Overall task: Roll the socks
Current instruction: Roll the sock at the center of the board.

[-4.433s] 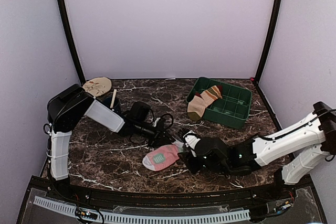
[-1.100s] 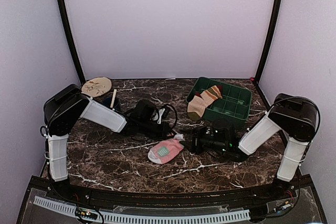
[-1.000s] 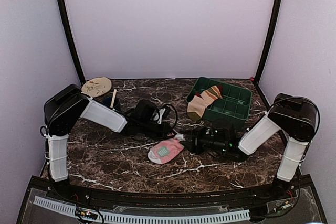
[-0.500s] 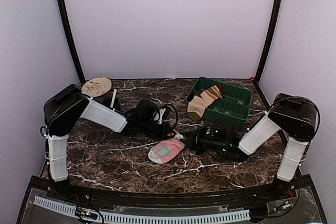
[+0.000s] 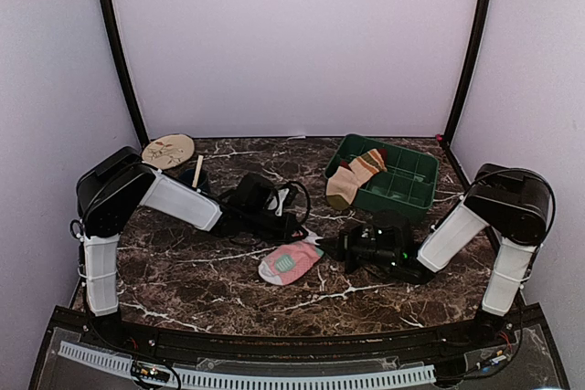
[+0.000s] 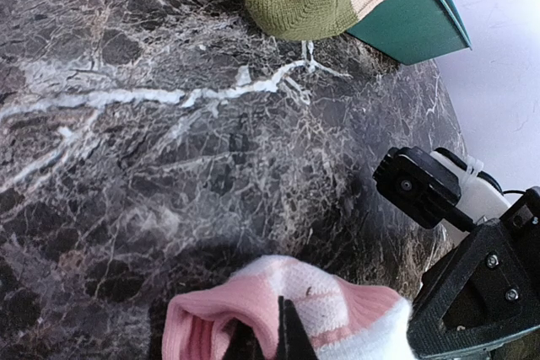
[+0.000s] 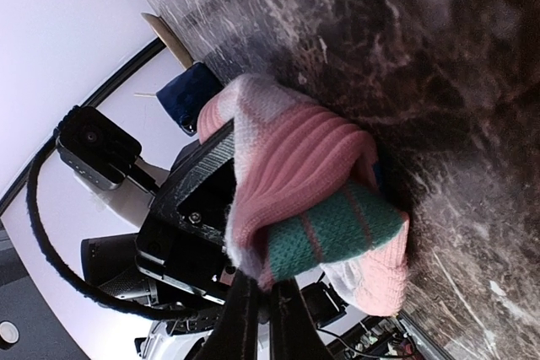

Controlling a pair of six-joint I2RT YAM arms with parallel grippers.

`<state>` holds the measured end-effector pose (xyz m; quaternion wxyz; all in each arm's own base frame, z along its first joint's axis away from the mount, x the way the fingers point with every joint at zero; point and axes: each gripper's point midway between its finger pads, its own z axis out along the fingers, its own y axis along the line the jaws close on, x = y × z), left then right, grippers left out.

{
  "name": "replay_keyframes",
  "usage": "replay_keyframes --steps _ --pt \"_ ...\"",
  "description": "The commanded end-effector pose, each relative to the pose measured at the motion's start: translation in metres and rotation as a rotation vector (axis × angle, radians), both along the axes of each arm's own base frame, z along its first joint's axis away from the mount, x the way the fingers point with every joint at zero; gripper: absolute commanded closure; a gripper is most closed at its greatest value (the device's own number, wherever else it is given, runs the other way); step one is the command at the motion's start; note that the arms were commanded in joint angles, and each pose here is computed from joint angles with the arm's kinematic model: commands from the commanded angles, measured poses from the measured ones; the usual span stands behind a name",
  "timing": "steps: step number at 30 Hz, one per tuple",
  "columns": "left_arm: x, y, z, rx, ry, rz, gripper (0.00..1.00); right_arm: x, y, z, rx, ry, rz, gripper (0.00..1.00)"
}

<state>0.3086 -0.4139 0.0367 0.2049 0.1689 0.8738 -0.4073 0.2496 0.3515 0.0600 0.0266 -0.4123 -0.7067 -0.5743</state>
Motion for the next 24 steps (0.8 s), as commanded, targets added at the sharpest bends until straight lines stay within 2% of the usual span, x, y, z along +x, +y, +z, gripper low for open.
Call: replay_keyframes --steps 1,13,24 --pt "0.004 -0.003 0.023 -0.014 -0.041 0.006 1.00 -0.003 -0.005 0.001 0.031 0.036 0.002 1.00" --pt "0.003 -0.002 0.017 -0.009 0.000 0.028 1.00 -0.010 -0.019 -0.018 -0.229 -0.093 0.163 1.00" --pt "0.003 0.001 0.017 -0.020 0.031 0.043 1.00 -0.012 -0.017 -0.034 -0.380 -0.166 0.303 1.00"
